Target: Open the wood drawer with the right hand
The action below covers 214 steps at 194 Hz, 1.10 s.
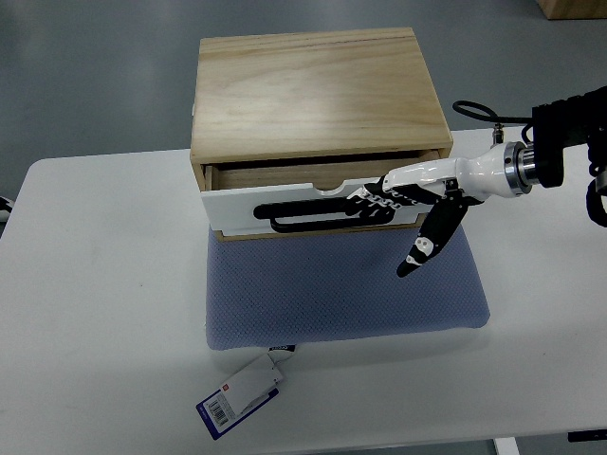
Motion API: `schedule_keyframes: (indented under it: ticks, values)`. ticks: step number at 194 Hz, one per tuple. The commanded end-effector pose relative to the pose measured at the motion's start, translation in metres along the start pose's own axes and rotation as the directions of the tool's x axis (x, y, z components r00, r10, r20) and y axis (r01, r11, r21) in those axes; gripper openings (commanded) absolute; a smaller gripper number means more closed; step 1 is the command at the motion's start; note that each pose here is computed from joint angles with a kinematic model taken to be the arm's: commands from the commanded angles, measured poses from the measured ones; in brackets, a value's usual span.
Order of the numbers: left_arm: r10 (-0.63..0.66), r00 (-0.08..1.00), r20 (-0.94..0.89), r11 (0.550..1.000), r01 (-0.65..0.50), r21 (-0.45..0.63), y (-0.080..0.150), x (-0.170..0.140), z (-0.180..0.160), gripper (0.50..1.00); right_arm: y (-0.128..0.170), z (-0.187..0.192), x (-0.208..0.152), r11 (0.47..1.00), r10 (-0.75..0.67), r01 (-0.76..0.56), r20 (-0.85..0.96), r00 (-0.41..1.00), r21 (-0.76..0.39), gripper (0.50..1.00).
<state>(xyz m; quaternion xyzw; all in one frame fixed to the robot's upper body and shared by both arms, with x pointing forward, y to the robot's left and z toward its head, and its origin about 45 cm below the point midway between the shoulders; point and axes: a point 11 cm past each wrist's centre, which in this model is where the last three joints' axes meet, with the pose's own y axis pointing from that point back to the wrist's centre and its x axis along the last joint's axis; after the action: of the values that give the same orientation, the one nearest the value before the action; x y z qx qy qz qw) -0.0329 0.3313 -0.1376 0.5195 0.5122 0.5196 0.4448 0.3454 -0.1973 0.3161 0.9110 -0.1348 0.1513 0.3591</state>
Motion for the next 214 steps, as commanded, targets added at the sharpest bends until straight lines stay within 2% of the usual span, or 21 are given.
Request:
schedule_keyframes:
  ticks: [1, 125, 167, 168, 177, 187, 188, 214]
  values:
    - [0.000, 1.000, 0.000, 1.000, 0.000, 0.001, 0.000, 0.000, -0.001, 1.000, 0.002, -0.001, -0.002, 1.000, -0.008, 0.008, 0.001, 1.000, -0.001, 0.950]
    - [0.000, 1.000, 0.000, 1.000, 0.000, 0.001, 0.000, 0.000, -0.001, 1.000, 0.014, -0.012, -0.009, 0.999, -0.026, 0.026, 0.000, 1.000, 0.027, 0.950]
    - [0.000, 1.000, 0.000, 1.000, 0.000, 0.000, 0.000, 0.000, 0.000, 1.000, 0.036, -0.030, 0.011, 0.998, 0.024, -0.025, 0.011, 1.000, 0.060, 0.950]
    - [0.000, 1.000, 0.000, 1.000, 0.000, 0.000, 0.000, 0.000, 0.000, 1.000, 0.047, -0.035, 0.020, 0.996, 0.050, -0.051, 0.016, 0.999, 0.068, 0.950]
    - [0.000, 1.000, 0.000, 1.000, 0.000, 0.000, 0.000, 0.000, 0.000, 1.000, 0.055, -0.039, 0.027, 0.994, 0.071, -0.073, 0.026, 0.997, 0.077, 0.950]
    - [0.000, 1.000, 0.000, 1.000, 0.000, 0.000, 0.000, 0.000, 0.000, 1.000, 0.055, -0.039, 0.027, 0.994, 0.071, -0.073, 0.026, 0.997, 0.077, 0.950]
    - [0.000, 1.000, 0.000, 1.000, 0.000, 0.000, 0.000, 0.000, 0.000, 1.000, 0.064, -0.037, 0.038, 0.991, 0.102, -0.106, 0.054, 0.993, 0.079, 0.950]
    - [0.000, 1.000, 0.000, 1.000, 0.000, 0.001, 0.000, 0.000, 0.000, 1.000, 0.091, -0.033, 0.073, 0.969, 0.206, -0.223, 0.147, 0.967, 0.108, 0.950]
